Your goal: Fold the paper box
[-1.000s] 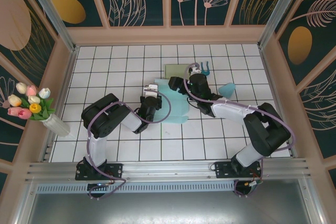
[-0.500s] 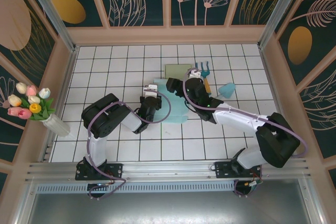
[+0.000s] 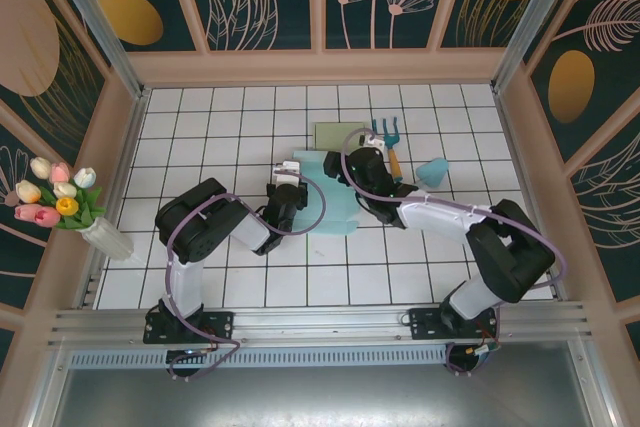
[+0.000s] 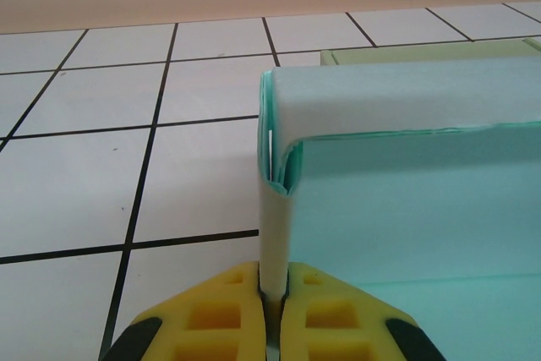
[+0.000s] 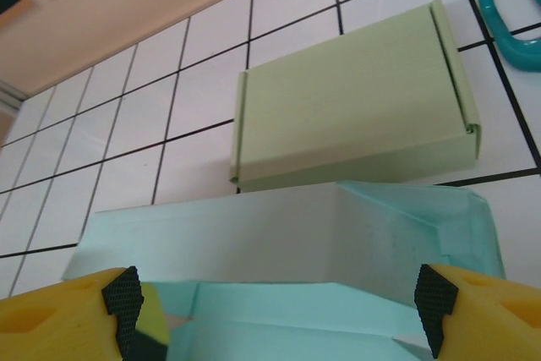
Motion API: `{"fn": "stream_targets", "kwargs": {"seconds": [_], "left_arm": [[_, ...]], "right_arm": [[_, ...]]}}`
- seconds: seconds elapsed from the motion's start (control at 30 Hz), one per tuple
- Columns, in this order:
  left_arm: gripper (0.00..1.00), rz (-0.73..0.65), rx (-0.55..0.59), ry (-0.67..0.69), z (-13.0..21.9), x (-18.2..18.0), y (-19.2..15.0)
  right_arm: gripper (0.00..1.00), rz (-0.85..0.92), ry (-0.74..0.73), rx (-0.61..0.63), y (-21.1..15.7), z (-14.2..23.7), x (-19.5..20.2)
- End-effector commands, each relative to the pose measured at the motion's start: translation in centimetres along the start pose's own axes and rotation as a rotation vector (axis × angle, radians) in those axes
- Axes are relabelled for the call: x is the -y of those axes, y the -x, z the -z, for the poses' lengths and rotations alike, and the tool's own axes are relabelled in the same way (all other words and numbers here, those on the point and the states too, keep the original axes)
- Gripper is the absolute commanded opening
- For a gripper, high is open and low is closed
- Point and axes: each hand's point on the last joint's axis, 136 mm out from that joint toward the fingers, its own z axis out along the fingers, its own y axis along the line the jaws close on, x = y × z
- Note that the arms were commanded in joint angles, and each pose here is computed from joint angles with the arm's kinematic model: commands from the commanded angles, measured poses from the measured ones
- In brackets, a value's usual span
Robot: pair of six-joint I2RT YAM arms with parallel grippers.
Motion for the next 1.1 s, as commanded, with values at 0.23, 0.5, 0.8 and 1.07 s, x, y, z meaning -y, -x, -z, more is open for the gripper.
{"fn": "stream_targets", "kwargs": {"seconds": [0.23,0.5,0.8,1.07], "left_arm": [[0.08,-0.036,-0.049,0.029,0.0,-1.0,-2.0],[0.08,-0.037,-0.05,0.028,-0.1,-1.0,-2.0],[0.08,-0.039,-0.052,0.028,-0.1,-1.0,-2.1],[0.08,-0.038,-0.051,0.031,-0.1,-1.0,-2.1]], "right_arm": [[0.87,-0.047,0.138,-0.054,-0.1,-0.8,-2.6],[0.87,-0.092,0.37,-0.084,-0.4,0.8,-6.2],[0.87,-0.097,0.281,-0.053,-0.9,0.0,-3.5],[0.87,-0.113,0.13,-0.075,-2.4,-0.8,1.5]]}}
